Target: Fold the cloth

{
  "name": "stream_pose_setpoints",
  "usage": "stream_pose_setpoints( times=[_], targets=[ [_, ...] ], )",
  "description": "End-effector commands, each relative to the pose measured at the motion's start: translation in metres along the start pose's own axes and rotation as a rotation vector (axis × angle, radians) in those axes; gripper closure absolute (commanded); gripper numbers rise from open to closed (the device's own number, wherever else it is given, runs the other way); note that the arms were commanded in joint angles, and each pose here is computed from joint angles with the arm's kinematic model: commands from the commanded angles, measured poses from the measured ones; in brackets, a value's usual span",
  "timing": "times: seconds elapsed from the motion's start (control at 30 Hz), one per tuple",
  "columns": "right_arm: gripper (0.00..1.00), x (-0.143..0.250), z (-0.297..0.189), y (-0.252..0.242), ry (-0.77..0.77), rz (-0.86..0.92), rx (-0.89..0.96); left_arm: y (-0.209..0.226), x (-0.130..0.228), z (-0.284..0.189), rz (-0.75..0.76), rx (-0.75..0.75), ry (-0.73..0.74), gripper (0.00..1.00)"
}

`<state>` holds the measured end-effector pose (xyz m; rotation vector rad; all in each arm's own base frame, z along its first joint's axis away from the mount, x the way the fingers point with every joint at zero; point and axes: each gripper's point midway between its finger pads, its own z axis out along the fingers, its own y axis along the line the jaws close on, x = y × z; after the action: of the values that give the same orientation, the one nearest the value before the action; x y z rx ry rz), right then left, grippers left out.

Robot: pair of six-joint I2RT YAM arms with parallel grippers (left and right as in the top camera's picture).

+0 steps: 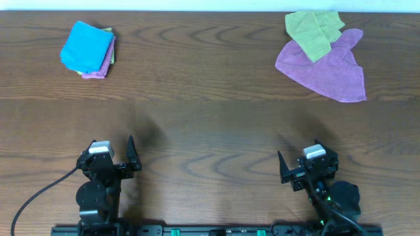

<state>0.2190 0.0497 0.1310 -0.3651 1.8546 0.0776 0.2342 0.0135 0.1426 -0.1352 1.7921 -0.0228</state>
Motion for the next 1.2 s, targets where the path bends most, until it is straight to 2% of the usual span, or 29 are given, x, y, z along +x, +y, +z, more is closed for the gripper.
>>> stream_pose_setpoints(
  times=[0.0,0.5,0.57,0.63,0.77,0.83,1.0,1.17],
  targets=[
    [0.01,0.005,0.002,0.003,0.008,-0.013,-0.009,0.005,0.013,0.003,0.006,-0.023,0.025,0.05],
    [0.01,0.003,0.002,-0.001,0.000,-0.013,0.008,0.005,0.013,0.003,0.006,-0.023,0.025,0.05],
    [0.01,-0.002,0.002,0.001,-0.019,0.114,-0.001,0.005,0.013,0.003,0.006,-0.023,0.025,0.05],
    [0.01,-0.015,0.001,0.000,-0.076,0.203,-0.006,0.005,0.013,0.003,0.006,-0.023,0.025,0.05],
    [0.01,-0.064,-0.008,-0.002,-0.278,0.253,-0.037,0.005,0.013,0.003,0.006,-0.023,0.025,0.05],
    [0.01,-0.073,-0.009,-0.008,-0.314,0.326,-0.024,0.005,0.013,0.003,0.006,-0.023,0.026,0.04],
    [0.01,-0.072,0.002,-0.015,-0.276,0.495,-0.023,0.005,0.013,0.003,0.006,-0.023,0.025,0.05],
    [0.01,-0.078,0.024,-0.020,-0.130,0.515,-0.007,0.005,0.013,0.003,0.006,-0.023,0.026,0.05]
  ],
)
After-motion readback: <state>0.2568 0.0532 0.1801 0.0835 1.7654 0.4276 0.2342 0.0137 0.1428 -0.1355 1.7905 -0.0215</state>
